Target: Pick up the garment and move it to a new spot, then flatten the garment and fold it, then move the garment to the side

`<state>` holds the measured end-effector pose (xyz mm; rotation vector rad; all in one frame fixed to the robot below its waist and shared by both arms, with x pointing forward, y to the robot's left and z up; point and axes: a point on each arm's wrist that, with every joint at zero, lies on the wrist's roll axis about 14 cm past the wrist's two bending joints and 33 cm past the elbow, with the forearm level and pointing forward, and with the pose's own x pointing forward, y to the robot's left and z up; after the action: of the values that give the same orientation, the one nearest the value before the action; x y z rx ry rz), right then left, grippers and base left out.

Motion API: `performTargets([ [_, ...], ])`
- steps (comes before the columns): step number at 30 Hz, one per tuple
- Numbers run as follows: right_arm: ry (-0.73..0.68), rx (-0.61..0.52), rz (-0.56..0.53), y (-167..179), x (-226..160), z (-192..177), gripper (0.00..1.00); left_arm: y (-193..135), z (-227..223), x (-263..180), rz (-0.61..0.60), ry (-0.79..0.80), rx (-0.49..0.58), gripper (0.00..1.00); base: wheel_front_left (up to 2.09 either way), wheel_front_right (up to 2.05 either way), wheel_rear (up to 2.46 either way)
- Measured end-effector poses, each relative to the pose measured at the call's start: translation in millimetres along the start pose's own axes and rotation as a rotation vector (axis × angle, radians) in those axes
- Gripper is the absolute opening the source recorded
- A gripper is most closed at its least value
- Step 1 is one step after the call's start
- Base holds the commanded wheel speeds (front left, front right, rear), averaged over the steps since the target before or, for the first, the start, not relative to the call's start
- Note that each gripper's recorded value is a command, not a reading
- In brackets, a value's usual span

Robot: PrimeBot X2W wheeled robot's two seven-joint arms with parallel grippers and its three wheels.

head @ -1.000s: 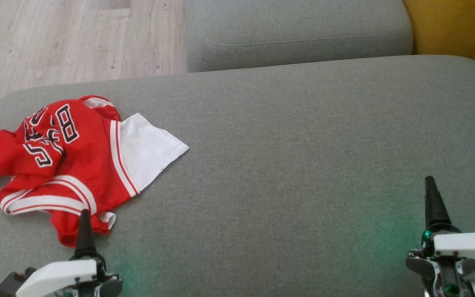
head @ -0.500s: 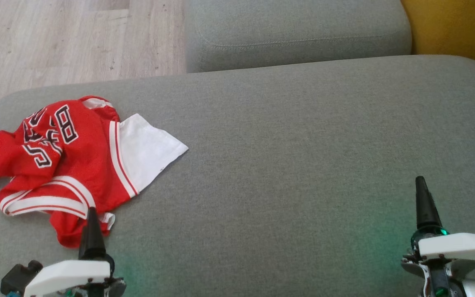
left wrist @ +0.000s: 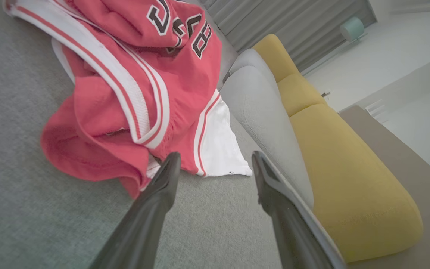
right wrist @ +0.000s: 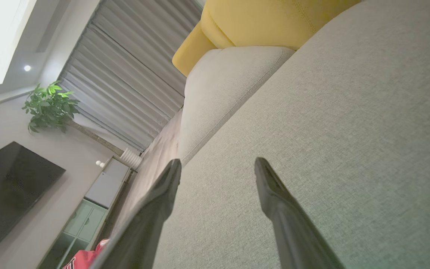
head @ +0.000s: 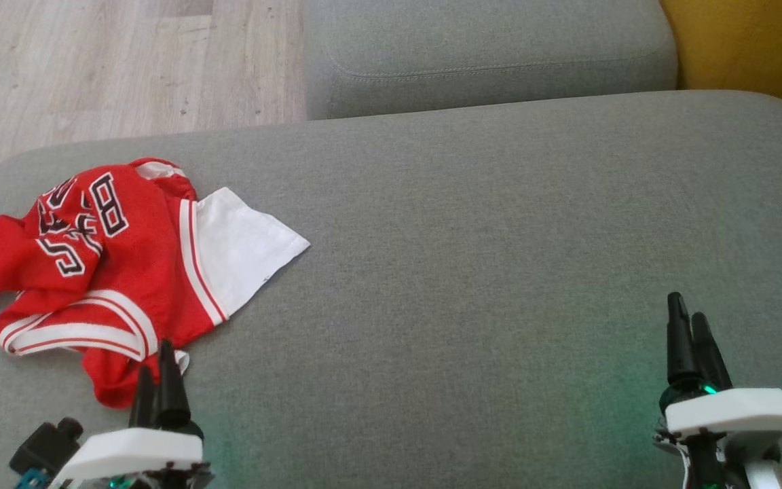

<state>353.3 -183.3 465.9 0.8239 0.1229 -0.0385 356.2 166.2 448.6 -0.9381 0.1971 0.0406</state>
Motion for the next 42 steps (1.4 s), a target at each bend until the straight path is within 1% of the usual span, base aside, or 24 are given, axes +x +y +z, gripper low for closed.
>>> performTargets([
  [17, -0.017, -0.253, 0.046, 12, 0, 1, 1.00, -1, -2, -1, -0.022, 0.004, 0.260, 1.00, 0.00, 0.00, 0.00],
  [26, 0.010, -0.386, 0.078, 19, -4, -12, 1.00, 10, -6, -7, -0.006, 0.026, 0.395, 1.00, 0.00, 0.00, 0.00],
  [34, 0.010, -0.497, 0.112, 26, -4, -17, 1.00, 10, -5, -8, -0.012, 0.016, 0.501, 1.00, 0.00, 0.00, 0.00],
  [37, 0.012, -0.527, 0.122, 27, -5, -19, 1.00, 10, -4, -8, -0.016, 0.015, 0.543, 1.00, 0.00, 0.00, 0.00],
  [42, 0.018, -0.545, 0.123, 26, -5, -22, 1.00, 11, -3, -8, -0.016, 0.010, 0.594, 1.00, 0.00, 0.00, 0.00],
])
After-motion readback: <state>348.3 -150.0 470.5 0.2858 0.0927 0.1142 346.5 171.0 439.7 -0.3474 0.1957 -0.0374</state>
